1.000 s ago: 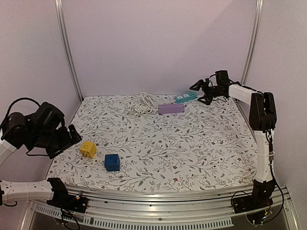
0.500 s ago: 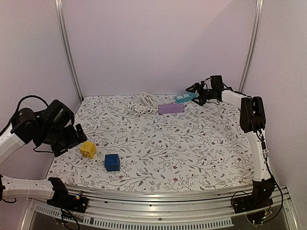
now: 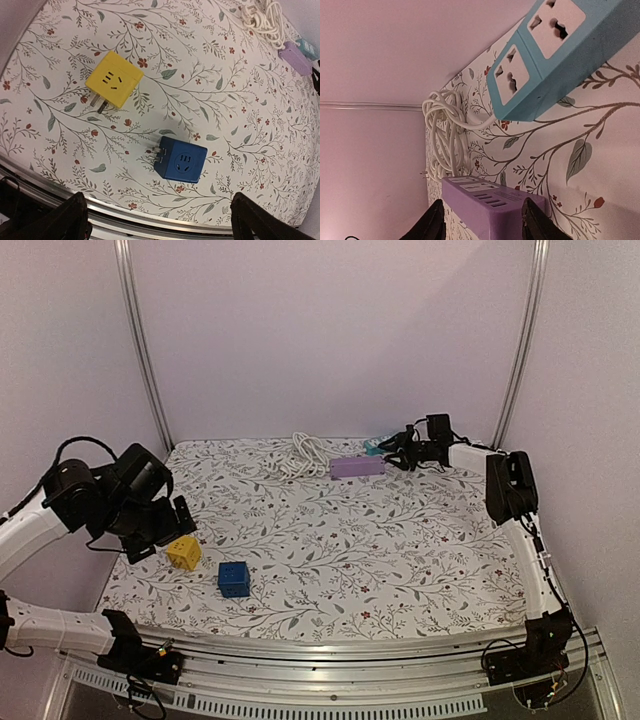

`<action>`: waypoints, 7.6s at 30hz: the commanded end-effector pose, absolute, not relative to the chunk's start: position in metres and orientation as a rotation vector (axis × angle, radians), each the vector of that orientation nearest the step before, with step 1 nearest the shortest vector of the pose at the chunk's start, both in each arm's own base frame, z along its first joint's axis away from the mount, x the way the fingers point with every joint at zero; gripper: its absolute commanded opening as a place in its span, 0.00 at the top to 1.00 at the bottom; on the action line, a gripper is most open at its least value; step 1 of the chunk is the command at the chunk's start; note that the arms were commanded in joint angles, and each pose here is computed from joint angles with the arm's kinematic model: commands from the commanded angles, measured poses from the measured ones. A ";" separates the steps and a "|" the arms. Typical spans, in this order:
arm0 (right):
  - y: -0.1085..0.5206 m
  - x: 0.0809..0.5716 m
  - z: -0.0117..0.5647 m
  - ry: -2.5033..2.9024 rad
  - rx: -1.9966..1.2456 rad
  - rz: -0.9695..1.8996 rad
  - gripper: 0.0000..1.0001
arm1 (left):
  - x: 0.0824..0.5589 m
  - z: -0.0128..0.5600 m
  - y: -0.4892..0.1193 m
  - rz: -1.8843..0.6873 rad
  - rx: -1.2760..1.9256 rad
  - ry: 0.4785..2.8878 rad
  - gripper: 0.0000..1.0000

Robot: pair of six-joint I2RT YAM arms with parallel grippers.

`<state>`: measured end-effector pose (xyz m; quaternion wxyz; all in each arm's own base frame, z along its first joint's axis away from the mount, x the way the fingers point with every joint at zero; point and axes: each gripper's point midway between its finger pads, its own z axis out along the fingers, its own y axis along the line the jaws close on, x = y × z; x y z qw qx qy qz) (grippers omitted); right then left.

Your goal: Insert the plug

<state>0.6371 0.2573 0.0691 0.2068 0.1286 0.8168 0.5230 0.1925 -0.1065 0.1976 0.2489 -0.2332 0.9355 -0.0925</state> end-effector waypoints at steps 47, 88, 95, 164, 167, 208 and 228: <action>0.378 0.478 0.095 2.469 -0.454 1.448 0.40 | 0.207 0.188 -0.131 -0.232 -0.391 2.608 0.00; 0.365 0.400 0.077 2.557 -0.668 0.349 0.88 | 0.206 0.184 -0.149 -0.411 -0.434 2.601 0.00; 0.347 0.380 0.101 2.517 -0.592 0.278 0.91 | 0.235 0.202 -0.179 -0.528 -0.603 2.549 0.01; 0.367 0.288 0.156 2.317 -0.736 0.048 1.00 | 0.330 0.094 -0.430 -1.075 -0.890 2.858 0.79; 0.367 0.287 0.158 2.320 -0.737 0.045 0.89 | 0.327 0.092 -0.431 -1.092 -0.884 2.866 0.92; 0.337 0.259 0.164 2.759 -0.175 0.789 0.01 | 0.345 0.180 -0.447 -1.696 -0.433 2.432 1.00; 0.348 0.266 0.160 2.764 -0.181 0.823 0.42 | 0.332 0.193 -0.437 -1.712 -0.340 2.417 1.00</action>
